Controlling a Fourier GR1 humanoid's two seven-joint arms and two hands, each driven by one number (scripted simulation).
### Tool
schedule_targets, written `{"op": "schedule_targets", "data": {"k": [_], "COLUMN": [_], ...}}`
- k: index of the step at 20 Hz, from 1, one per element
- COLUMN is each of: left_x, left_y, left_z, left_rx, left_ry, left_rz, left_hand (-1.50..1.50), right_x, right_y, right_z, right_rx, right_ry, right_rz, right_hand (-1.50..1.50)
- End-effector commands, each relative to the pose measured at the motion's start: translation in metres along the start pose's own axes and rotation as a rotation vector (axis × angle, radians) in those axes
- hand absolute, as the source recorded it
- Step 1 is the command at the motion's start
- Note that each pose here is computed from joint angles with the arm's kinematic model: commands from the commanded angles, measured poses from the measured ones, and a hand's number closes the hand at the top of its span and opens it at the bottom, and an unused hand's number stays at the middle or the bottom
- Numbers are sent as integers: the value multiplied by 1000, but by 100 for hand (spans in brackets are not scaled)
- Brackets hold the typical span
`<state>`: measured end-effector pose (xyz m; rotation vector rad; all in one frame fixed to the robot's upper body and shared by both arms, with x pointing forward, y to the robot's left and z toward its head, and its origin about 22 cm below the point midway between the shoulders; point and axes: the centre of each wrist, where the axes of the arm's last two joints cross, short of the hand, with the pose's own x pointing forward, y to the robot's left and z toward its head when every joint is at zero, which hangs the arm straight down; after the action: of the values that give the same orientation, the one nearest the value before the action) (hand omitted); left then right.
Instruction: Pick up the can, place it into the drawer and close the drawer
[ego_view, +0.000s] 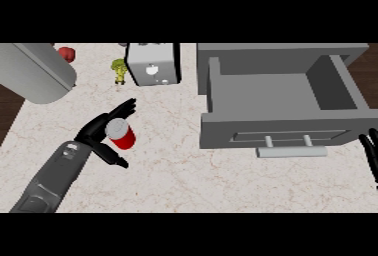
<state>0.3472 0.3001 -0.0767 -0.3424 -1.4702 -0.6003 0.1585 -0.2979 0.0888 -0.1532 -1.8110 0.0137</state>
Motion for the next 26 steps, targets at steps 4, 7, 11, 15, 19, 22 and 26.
{"op": "schedule_targets", "data": {"k": [4,7,11,15,19,22,26], "left_x": [-6,1,-7,14,0,-23,2], "left_y": [-13,-27,-25,-27,-30,-13,-28], "left_z": [-1,-23,-10,-36,-21,23,-16], "left_rx": [-88,-118,-135,-163,252,655,689], "left_ry": [-86,-96,-86,-131,-126,-81,-149], "left_rz": [87,121,182,184,203,214,216], "left_hand": [150,150,150,150,150,150,150], "right_x": [4,-12,4,4,3,8,9], "right_y": [-3,-3,-4,-7,-2,-8,2], "right_z": [6,18,8,16,16,21,23], "right_rx": [-17,4,-6,-18,-32,-73,-48], "right_ry": [-9,9,2,4,-4,-9,23], "right_rz": [-5,-15,-23,-19,-12,-5,-6], "right_hand": [-150,-150,-150,-150,-150,-150,-150]}}
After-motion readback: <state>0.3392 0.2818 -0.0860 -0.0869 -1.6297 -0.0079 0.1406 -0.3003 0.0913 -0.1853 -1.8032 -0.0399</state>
